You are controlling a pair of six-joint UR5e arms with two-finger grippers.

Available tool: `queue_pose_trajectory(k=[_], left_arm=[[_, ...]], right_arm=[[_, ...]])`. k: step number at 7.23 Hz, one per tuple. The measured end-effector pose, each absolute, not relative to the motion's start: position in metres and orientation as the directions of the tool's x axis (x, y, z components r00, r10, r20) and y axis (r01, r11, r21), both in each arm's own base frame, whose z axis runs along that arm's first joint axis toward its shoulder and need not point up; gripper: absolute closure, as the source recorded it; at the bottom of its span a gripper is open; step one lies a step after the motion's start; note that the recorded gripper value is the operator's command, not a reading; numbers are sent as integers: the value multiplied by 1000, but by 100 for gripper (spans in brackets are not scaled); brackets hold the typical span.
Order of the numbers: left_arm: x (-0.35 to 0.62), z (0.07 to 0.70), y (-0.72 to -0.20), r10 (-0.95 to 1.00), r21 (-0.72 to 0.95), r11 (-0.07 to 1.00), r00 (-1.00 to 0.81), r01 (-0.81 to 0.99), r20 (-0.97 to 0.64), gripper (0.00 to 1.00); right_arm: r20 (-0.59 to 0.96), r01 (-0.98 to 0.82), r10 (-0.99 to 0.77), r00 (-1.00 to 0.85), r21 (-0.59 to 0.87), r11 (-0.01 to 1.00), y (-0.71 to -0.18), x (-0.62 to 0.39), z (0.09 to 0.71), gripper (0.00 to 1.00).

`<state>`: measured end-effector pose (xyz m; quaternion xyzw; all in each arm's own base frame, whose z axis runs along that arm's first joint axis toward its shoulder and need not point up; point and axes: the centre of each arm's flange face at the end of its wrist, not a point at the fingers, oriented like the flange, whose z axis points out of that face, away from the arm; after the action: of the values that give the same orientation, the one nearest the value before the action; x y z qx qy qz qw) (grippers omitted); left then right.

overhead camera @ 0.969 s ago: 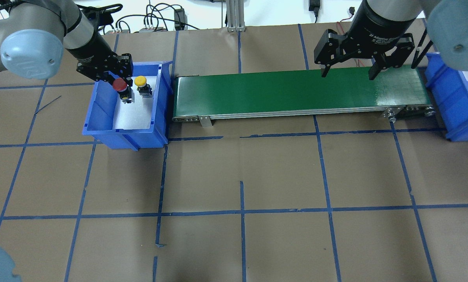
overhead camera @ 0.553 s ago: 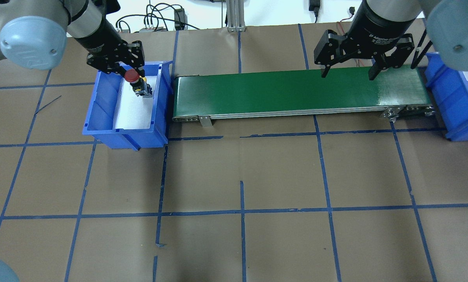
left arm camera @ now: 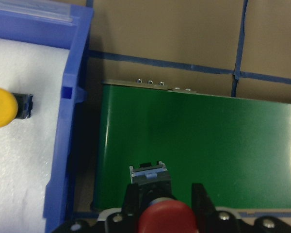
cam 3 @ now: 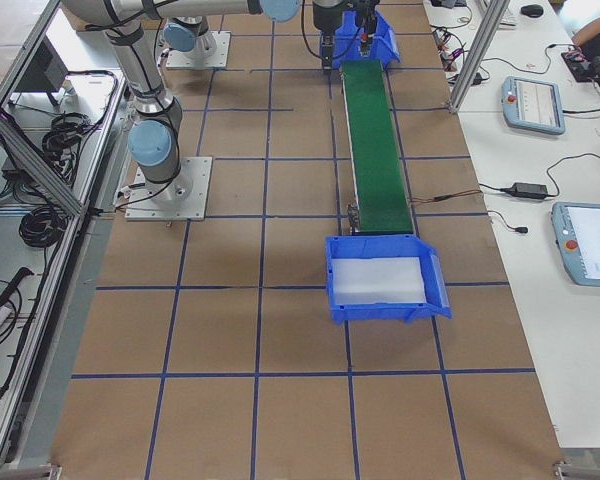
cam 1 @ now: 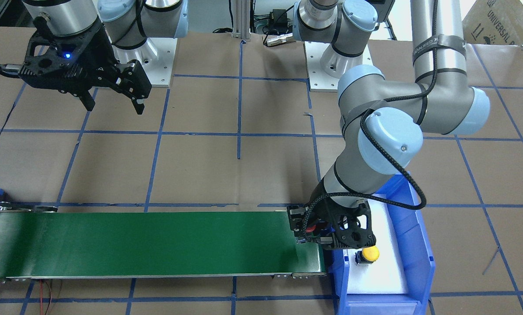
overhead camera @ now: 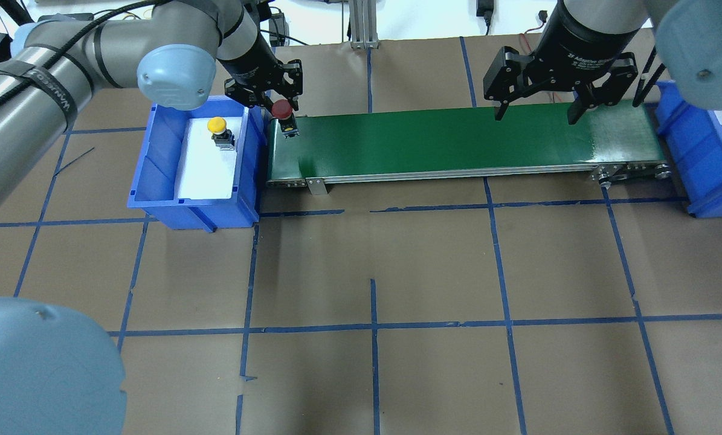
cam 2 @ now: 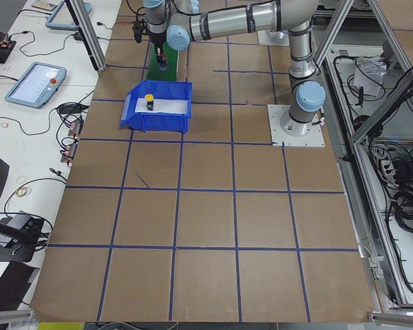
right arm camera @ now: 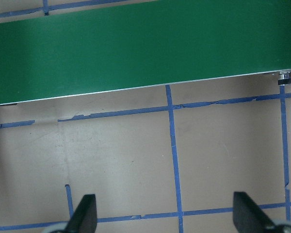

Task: Transport two buttons from left to right
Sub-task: 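Lift the red button and carry it onto the green conveyor, then open the left gripper to release the red button on the belt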

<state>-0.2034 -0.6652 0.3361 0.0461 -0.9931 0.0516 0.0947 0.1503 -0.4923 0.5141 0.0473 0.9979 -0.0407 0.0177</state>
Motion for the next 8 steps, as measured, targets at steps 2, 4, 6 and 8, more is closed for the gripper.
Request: queue_pose_trajectory(k=[2,4,6,8], left_arm=[[-215,317,-670,-52,-93,993,-980,-71,193,70],[-217,299,-675,-55,-73,995,-980,-70,191,43],[-219,298,-675,-78,-63,994,-977,-92,200,0],[-223,300,-673,-104,-45,992,-962,-119,251,0]], right_arm=[[-39,95,93,-995,-79,992,-492,151,514,0],[-39,95,92,-995,-79,992,-492,152,513,0],[-39,91,88,-995,-78,993,-492,154,512,0],[-40,89,86,-996,-85,992,-495,153,512,0]])
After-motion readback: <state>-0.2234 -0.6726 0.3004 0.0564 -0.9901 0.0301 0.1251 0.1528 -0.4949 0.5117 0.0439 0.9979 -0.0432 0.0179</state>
